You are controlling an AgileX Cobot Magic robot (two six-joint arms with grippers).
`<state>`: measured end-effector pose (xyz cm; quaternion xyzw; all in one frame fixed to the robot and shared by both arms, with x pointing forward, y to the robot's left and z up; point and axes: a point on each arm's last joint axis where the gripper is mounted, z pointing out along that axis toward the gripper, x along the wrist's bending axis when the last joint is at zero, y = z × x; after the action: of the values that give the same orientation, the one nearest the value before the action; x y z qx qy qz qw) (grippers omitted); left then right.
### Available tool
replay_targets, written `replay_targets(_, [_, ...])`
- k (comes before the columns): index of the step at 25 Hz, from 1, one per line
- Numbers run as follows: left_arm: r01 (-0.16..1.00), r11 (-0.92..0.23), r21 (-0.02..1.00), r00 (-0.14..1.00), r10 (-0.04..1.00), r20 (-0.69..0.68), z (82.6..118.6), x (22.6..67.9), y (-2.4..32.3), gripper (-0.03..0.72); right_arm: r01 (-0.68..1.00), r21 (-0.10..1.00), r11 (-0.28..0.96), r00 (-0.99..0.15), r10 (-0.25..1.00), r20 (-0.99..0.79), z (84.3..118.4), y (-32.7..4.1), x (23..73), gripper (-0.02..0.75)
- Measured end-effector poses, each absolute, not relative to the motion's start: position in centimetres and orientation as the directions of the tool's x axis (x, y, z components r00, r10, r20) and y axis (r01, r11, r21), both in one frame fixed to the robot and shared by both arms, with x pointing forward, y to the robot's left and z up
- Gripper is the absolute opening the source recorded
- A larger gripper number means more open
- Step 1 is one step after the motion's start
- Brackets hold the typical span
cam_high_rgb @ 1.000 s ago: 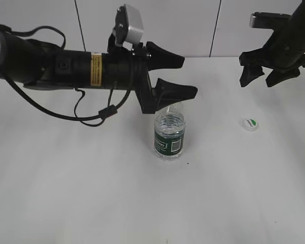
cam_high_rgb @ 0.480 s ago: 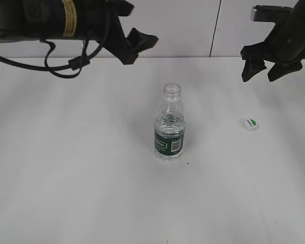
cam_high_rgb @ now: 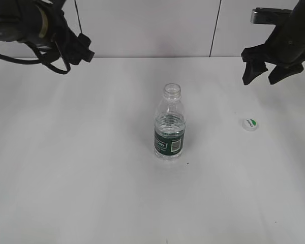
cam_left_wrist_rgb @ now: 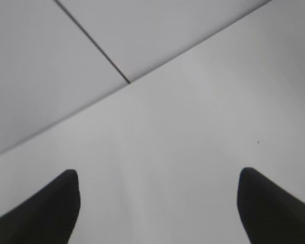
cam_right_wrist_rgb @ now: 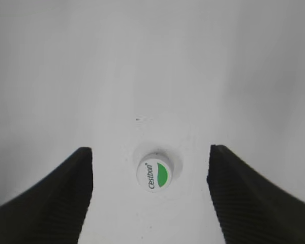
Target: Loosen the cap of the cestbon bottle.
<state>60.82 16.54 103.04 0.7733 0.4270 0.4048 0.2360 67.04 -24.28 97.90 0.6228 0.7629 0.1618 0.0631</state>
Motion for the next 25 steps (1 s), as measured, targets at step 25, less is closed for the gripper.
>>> replay_targets(25, [0.997,0.078,0.018,-0.078,0.997,0.016,101.2,56.7,26.5,0.543,0.978,0.125,0.167,-0.18,0.978,0.102,102.1,-24.9,62.9,0.524])
